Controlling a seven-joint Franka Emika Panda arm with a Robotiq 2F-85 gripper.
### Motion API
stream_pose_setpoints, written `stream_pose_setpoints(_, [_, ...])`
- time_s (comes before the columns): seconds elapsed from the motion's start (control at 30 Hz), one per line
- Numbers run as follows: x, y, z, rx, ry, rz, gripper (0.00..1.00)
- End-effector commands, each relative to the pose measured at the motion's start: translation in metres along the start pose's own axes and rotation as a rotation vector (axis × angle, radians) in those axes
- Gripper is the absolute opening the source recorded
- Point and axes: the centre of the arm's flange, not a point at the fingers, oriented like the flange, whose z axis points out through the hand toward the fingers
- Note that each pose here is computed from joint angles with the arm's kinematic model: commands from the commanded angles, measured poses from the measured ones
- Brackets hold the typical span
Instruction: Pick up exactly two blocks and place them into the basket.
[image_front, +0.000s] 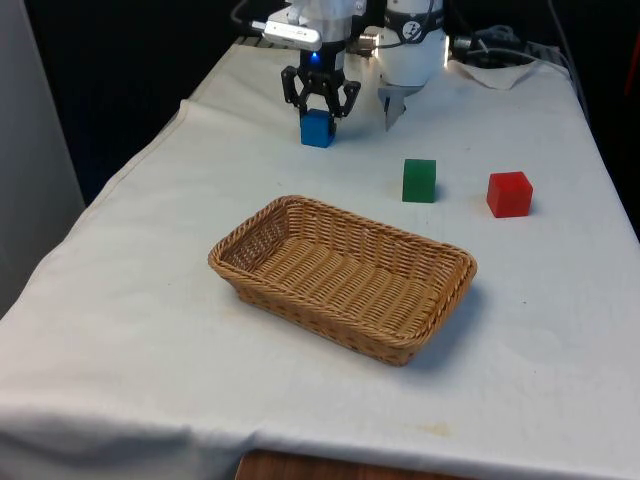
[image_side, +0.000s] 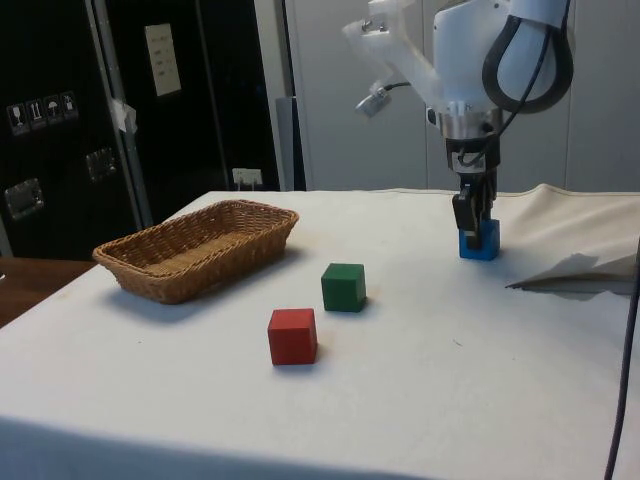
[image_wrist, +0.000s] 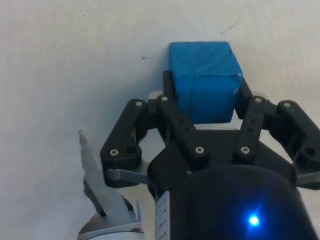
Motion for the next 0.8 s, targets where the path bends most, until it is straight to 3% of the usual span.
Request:
stream_pose_setpoints(0.0, [0.001,0.001,0.001,-0.005,0.001,0.003,0.03])
stream_pose_setpoints(0.2, [0.013,-0.006,-0.01,-0.002,0.015,0.005,0.03])
stream_pose_setpoints(0.23, [0.008,-0.004,-0.007,0.003,0.019,0.0,0.03])
stream_pose_setpoints(0.77, [0.055,-0.014,-0.06,0.011,0.034,-0.006,0.03])
